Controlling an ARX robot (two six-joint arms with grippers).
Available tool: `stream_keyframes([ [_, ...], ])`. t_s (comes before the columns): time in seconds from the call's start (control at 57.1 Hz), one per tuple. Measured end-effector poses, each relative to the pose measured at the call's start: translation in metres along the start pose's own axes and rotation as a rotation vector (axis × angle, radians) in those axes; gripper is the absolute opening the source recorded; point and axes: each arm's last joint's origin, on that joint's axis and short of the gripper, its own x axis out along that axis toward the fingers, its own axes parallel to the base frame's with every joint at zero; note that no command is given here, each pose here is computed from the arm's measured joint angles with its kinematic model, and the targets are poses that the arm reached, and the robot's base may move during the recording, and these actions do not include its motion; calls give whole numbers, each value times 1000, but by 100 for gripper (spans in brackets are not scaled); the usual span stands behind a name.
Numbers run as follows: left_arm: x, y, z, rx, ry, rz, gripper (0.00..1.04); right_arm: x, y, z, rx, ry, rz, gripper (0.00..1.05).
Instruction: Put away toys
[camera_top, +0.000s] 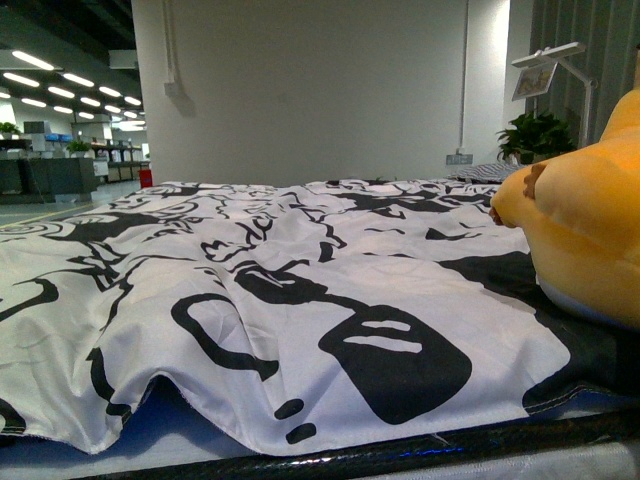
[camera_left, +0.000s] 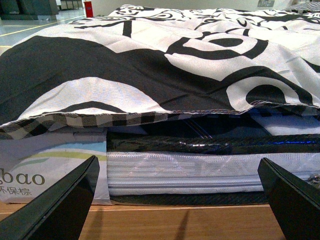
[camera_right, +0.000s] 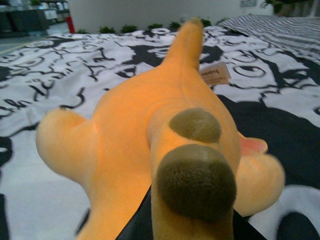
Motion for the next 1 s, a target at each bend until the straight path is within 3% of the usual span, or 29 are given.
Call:
stream_keyframes([
  [0.472,0,0,0,0,0,0,99,-39,-4,-40,-11,-11,-13,10],
  [0.997,0,0,0,0,0,0,99,-67,-4,-64,-21,-11,-15,10],
])
